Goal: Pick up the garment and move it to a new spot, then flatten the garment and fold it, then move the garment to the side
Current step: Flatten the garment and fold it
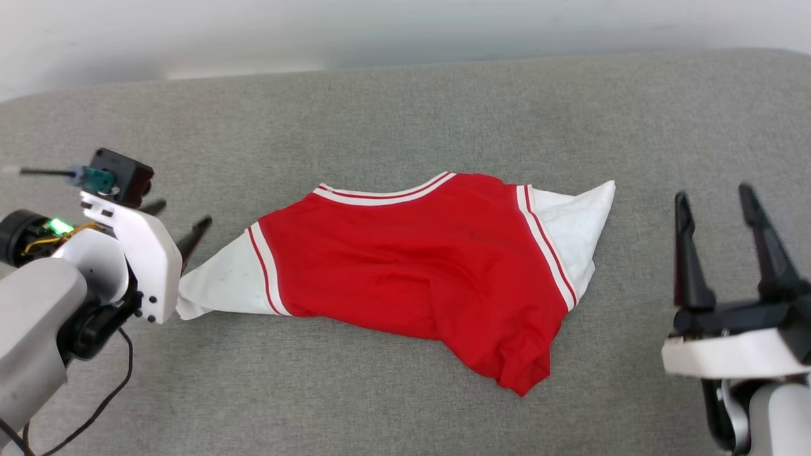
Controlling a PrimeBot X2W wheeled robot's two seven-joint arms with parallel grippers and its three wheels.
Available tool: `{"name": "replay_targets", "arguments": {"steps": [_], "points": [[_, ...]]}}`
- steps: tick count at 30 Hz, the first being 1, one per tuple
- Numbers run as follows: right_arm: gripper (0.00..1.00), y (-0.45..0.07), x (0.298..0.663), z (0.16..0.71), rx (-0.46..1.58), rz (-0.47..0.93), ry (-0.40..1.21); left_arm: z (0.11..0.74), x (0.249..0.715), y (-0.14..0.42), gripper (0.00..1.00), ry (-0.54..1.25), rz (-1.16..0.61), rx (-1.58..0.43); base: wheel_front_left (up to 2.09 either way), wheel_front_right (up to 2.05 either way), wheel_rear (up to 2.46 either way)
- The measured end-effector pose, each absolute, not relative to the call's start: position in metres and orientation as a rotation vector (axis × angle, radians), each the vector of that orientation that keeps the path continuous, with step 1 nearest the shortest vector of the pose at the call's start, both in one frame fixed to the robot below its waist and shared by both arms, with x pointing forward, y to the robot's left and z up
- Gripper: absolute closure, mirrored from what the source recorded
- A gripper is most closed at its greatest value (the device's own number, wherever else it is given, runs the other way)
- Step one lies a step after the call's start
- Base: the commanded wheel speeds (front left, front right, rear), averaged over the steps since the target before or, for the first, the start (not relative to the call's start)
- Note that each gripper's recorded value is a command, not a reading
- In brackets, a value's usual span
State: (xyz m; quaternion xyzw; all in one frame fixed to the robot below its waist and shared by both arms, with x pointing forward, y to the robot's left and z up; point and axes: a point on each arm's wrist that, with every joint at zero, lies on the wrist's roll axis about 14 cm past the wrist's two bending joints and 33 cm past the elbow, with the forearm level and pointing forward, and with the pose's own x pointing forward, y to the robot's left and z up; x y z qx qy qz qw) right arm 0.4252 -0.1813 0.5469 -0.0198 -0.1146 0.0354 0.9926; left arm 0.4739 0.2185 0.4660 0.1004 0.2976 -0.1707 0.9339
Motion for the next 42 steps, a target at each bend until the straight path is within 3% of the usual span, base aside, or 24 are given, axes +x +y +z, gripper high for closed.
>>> {"name": "replay_targets", "arguments": {"steps": [7, 11, 16, 21, 25, 33, 42], "points": [[0.0, -0.173, 0.447, 0.605, -0.174, 0.107, -0.394, 0.511, 0.479, 0.218, 0.0, 0.253, -0.248, 0.167, 0.0, 0.0, 0.0], [0.0, -0.167, 0.461, 0.624, -0.263, 0.165, -0.44, 0.518, 0.47, 0.22, 0.0, 0.156, -0.172, 0.146, 0.0, 0.0, 0.0], [0.0, -0.162, 0.485, 0.609, -0.361, 0.248, -0.368, 0.538, 0.462, 0.222, 0.0, 0.042, -0.068, 0.137, 0.0, 0.0, 0.0], [0.0, -0.155, 0.513, 0.581, -0.421, 0.331, -0.144, 0.546, 0.443, 0.229, 0.0, -0.051, 0.044, 0.116, 0.0, 0.0, 0.0], [0.0, -0.155, 0.52, 0.538, -0.452, 0.394, 0.144, 0.55, 0.429, 0.236, 0.0, -0.101, 0.11, 0.095, 0.0, 0.0, 0.0], [0.0, -0.155, 0.499, 0.465, -0.444, 0.524, 0.69, 0.538, 0.408, 0.233, 0.0, -0.129, 0.19, 0.027, 0.0, 0.0, 0.0], [0.0, -0.139, 0.48, 0.401, -0.376, 0.614, 1.033, 0.515, 0.402, 0.228, 0.0, -0.106, 0.236, -0.019, 0.0, 0.0, 0.0]]}}
